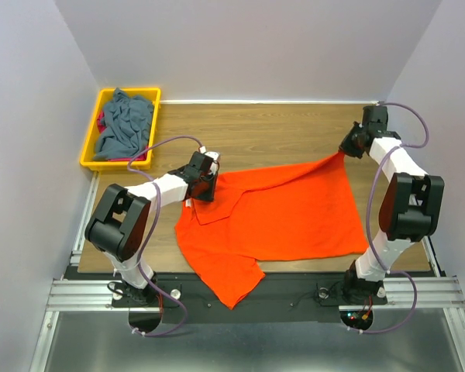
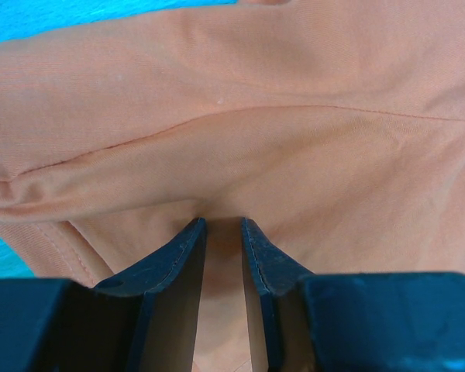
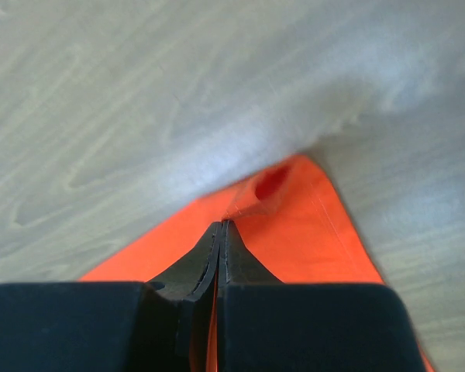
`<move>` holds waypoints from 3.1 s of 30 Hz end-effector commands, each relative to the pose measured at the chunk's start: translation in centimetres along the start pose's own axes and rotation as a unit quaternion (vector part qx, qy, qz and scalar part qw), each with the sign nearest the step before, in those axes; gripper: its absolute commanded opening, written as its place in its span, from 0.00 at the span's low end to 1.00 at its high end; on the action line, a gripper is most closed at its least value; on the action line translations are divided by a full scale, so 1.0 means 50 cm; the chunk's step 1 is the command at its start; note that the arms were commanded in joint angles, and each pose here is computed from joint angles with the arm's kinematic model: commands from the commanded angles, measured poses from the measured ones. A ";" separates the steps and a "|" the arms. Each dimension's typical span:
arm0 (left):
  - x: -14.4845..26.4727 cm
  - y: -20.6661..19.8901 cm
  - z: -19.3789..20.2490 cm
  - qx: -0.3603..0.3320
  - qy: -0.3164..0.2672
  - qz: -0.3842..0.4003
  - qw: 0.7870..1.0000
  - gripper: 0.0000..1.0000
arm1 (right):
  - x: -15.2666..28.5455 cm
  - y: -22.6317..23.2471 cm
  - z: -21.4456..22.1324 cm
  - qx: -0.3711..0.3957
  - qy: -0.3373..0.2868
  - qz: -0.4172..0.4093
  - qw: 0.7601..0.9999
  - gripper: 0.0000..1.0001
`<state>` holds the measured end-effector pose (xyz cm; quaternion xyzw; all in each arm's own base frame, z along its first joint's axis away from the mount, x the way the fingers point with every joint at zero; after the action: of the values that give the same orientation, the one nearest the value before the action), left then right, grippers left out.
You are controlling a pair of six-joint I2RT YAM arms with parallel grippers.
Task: Fold and stack the t-shirts
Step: Fold the tshirt
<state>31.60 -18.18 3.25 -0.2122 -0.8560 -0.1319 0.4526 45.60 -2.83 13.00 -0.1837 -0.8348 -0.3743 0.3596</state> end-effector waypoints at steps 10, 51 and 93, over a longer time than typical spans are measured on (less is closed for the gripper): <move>0.032 0.015 0.051 0.032 0.030 0.023 0.999 0.36 | 0.044 -0.080 0.058 -0.018 -0.011 0.036 0.999 0.01; 0.107 0.187 -0.090 0.195 -0.120 -0.068 0.971 0.78 | 0.008 -0.038 0.055 0.016 0.008 -0.020 1.000 0.49; -0.033 0.381 -0.381 0.184 -0.205 -0.080 0.958 0.41 | -0.155 -0.095 -0.051 -0.078 -0.002 -0.016 0.997 0.39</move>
<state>53.31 -10.17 7.42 -0.0626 -0.9315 0.0419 0.3559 48.87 -7.65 4.34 -0.2198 -0.7899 -0.4569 0.3449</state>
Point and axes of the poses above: each gripper's point midway between its finger pads, its own x axis back along the fingers, its own y axis along the line the jaws close on, z = x × y, the point moved 1 cm from there along x, back along the fingers, and after that the axes turned 15 degrees about -x, right-handed, at the moved point
